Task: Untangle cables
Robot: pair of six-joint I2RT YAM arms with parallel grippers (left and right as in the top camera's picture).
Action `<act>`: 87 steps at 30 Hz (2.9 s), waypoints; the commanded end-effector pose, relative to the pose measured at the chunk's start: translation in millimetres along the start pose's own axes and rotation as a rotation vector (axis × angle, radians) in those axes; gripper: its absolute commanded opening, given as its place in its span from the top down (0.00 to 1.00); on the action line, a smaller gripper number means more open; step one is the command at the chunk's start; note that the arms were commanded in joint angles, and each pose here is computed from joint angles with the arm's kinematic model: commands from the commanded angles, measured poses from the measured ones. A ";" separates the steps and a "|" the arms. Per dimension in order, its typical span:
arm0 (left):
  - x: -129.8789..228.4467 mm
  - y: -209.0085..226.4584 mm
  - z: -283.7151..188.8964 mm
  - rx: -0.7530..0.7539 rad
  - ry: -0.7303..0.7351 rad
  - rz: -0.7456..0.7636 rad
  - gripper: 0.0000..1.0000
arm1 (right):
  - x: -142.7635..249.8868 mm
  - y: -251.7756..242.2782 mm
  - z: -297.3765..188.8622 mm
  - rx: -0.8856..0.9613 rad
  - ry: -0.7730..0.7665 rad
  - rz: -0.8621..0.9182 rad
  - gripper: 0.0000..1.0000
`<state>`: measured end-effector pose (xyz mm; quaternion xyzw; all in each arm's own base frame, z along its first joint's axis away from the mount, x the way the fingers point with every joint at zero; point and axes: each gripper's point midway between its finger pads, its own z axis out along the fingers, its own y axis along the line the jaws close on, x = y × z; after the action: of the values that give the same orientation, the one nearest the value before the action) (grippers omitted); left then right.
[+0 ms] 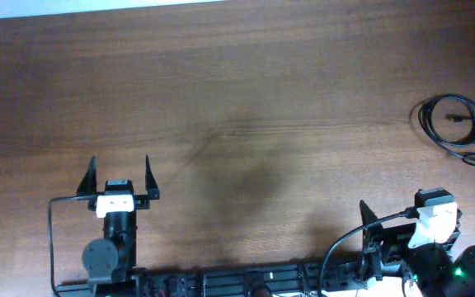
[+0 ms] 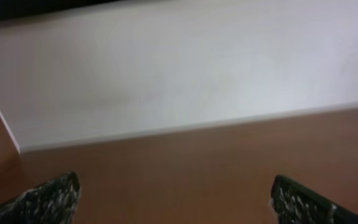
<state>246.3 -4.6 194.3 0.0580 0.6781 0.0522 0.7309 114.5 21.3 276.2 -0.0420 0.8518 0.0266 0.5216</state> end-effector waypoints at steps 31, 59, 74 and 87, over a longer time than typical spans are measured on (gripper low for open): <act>38.4 14.7 -4.0 -0.094 0.159 -0.004 0.01 | 0.9 0.1 0.5 -0.003 0.001 -0.010 0.01; 38.1 14.2 -3.9 -0.091 0.159 -0.003 0.01 | 0.9 0.1 0.5 -0.002 0.001 -0.009 0.01; 38.1 14.2 -3.9 -0.091 0.159 -0.003 0.01 | -44.1 -10.3 49.1 -0.004 -0.404 -0.018 0.01; 38.2 14.2 -4.0 -0.091 0.159 -0.004 0.01 | -60.1 -18.3 83.6 -0.044 -0.729 0.113 0.01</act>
<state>245.8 11.5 159.1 0.0308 0.7306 0.0831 0.6770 214.7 15.2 297.4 -0.0134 0.6172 0.0782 0.7828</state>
